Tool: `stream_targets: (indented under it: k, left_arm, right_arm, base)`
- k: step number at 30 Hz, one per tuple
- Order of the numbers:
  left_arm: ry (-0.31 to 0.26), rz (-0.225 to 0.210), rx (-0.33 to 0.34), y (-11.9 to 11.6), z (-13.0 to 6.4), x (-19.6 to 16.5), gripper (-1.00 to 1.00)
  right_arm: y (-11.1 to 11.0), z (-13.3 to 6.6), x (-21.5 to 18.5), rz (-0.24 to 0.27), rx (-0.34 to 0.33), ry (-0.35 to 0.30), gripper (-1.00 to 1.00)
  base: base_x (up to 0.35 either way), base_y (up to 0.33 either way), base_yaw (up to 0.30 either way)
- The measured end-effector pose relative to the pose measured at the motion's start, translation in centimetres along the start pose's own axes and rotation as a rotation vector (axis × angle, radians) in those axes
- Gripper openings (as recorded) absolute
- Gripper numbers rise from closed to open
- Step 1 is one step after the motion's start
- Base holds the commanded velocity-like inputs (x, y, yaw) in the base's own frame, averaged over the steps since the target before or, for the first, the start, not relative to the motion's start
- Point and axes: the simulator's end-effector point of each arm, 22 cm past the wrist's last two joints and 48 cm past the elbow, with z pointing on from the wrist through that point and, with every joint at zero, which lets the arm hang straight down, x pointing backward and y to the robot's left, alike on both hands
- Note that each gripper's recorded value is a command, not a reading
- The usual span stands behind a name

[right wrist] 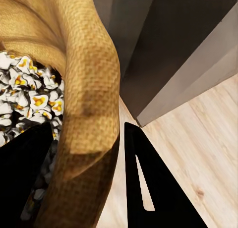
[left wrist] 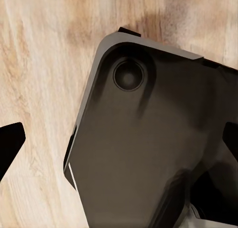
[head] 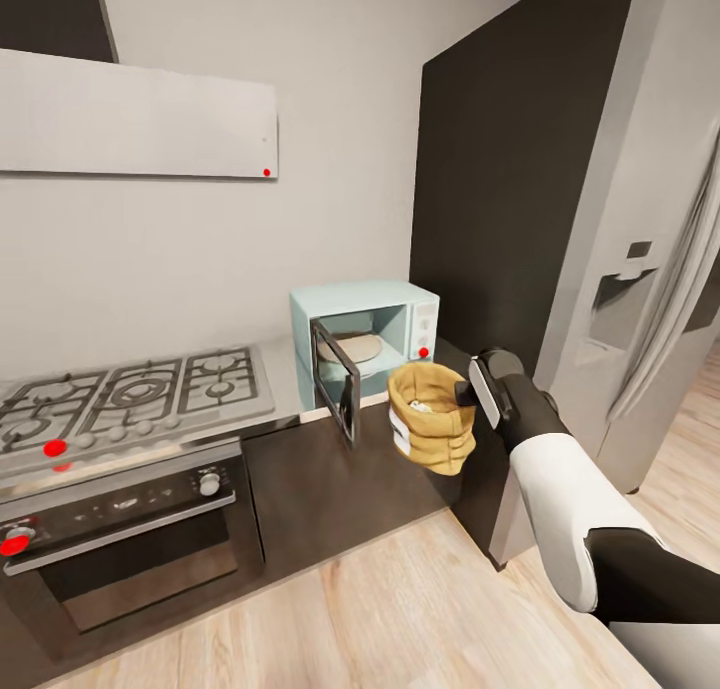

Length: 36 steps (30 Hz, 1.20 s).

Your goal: In the kitchen, take the popcorn bag from the countertop, put it into the microwave, and heat it until the popcorn is cooked so the cooked popcorn ends up inside the bag.

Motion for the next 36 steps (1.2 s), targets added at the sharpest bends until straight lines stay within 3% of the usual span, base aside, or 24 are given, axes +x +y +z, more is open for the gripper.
stream_targets:
  k: [13, 22, 28, 36]
  left_arm:
    - [0.0, -0.001, 0.001, -0.1, 0.0, 0.0, 1.0]
    - [0.001, -0.001, 0.001, -0.1, 0.0, 0.0, 1.0]
    - [-0.002, -0.005, 0.0, 0.0, 0.0, -0.1, 1.0]
    - [-0.004, -0.005, 0.0, 0.0, 0.0, -0.2, 1.0]
  right_arm:
    - [0.0, -0.1, -0.2, 0.004, -0.004, -0.006, -1.0]
    - [0.6, -0.3, -0.3, 0.001, -0.012, -0.01, -1.0]
    - [0.6, -1.6, -2.1, 0.01, -0.011, -0.063, -1.0]
    - [-0.4, -1.7, -2.5, 0.005, 0.017, -0.074, -1.0]
  base:
    - [0.303, 0.0, 0.0]
    - [0.024, 0.0, 0.0]
    - [0.0, 0.0, 0.0]
    - [0.0, 0.0, 0.0]
